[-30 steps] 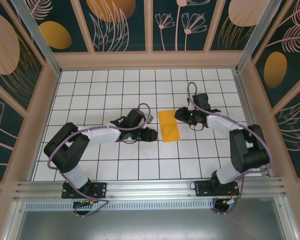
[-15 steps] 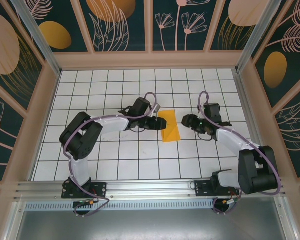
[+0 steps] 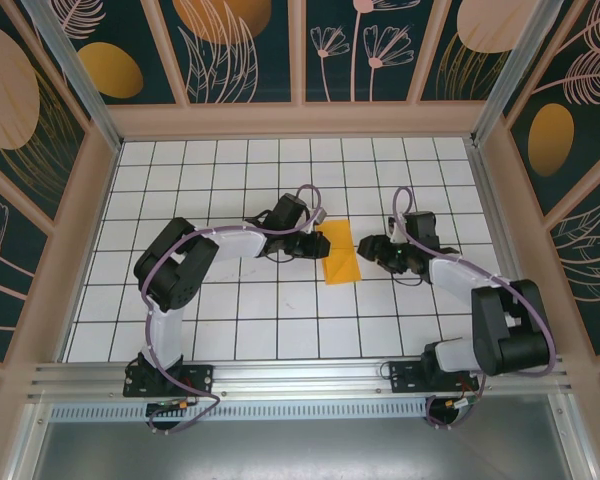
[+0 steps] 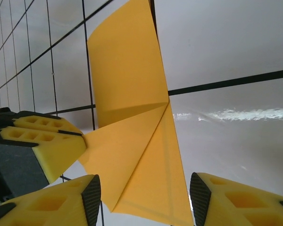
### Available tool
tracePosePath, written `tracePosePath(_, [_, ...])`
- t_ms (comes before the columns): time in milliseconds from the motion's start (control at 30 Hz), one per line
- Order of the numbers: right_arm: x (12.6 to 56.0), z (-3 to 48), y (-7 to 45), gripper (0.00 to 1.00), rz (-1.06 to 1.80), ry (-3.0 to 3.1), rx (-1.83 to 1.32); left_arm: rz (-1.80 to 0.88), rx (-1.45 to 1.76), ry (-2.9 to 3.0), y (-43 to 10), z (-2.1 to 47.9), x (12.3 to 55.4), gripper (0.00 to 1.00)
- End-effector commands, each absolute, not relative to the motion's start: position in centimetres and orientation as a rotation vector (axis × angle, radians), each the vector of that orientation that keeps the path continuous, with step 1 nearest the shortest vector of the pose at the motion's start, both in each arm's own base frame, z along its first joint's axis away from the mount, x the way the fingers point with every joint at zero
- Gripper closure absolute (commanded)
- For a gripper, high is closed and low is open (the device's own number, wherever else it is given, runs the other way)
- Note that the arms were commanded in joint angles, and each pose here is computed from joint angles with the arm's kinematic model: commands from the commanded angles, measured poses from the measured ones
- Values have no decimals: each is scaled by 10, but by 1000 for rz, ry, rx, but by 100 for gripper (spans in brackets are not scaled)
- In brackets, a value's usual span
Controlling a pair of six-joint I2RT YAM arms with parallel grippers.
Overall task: Fold a paper plane with a square sheet of paper (fold left side to right side)
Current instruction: Turn over the paper at the center of the table.
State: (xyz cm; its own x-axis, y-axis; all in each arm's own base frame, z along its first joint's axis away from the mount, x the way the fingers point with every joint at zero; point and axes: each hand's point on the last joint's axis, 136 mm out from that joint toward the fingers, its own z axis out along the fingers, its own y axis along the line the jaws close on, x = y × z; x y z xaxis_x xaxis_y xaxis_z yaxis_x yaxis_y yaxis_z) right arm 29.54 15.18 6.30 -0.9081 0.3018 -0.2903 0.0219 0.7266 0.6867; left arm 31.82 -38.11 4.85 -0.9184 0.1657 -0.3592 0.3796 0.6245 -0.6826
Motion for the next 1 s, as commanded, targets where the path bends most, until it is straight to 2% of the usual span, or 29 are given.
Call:
tracePosePath(0, [300, 65, 166, 45, 1097, 2531, 228, -1144, 448, 2545, -376, 64, 320, 89])
tracePosePath(233, [311, 60, 188, 46, 1197, 2520, 206, -1126, 432, 2536, -368, 68, 319, 88])
tracePosePath(500, [322, 56, 208, 54, 1245, 2526, 169, -1099, 419, 2549, -364, 63, 322, 87])
tracePosePath(967, [336, 52, 218, 56, 1277, 2505, 142, -1045, 374, 2584, -353, 51, 325, 85])
